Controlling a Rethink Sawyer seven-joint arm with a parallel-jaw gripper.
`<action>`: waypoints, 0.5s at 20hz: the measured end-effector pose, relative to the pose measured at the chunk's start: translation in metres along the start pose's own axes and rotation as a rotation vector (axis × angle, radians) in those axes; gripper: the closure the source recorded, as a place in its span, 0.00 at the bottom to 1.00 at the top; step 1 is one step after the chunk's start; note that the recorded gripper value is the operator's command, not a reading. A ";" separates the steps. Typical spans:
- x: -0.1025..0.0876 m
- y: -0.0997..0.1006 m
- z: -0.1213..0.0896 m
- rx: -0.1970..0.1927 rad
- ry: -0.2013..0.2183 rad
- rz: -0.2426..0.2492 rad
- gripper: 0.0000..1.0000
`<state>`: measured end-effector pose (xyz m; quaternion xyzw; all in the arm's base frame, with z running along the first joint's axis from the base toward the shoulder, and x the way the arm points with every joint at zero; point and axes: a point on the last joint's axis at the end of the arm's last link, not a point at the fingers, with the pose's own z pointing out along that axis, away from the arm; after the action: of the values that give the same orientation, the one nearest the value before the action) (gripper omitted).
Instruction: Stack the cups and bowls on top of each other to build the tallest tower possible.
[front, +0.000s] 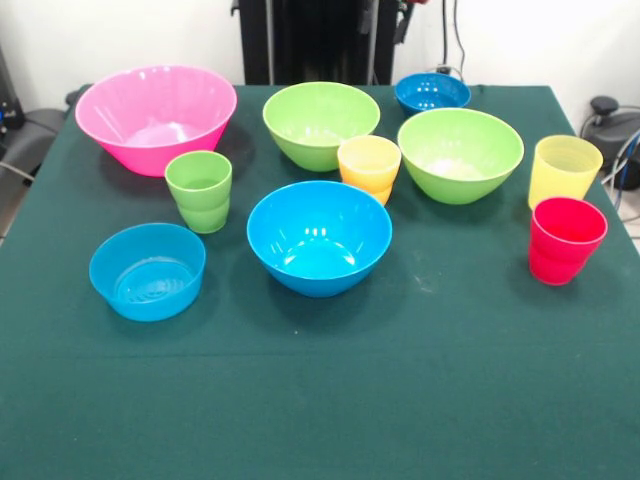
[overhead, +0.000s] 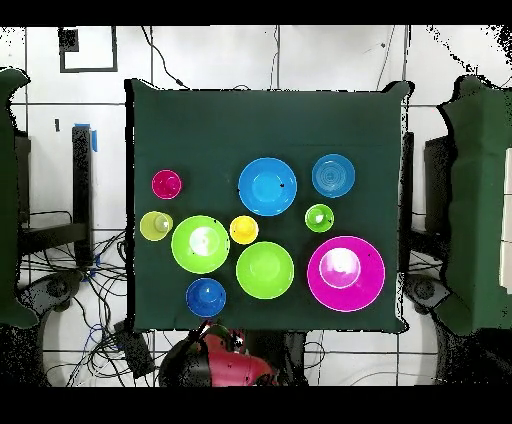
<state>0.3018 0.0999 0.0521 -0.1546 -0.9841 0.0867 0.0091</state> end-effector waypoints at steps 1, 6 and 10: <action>0.003 0.001 -0.004 0.024 -0.039 -0.009 0.00; -0.002 0.001 -0.008 0.047 -0.137 0.028 0.00; -0.009 0.002 -0.006 0.048 -0.224 0.077 0.00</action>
<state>0.3115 0.0996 0.0577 -0.1816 -0.9699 0.1274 -0.1004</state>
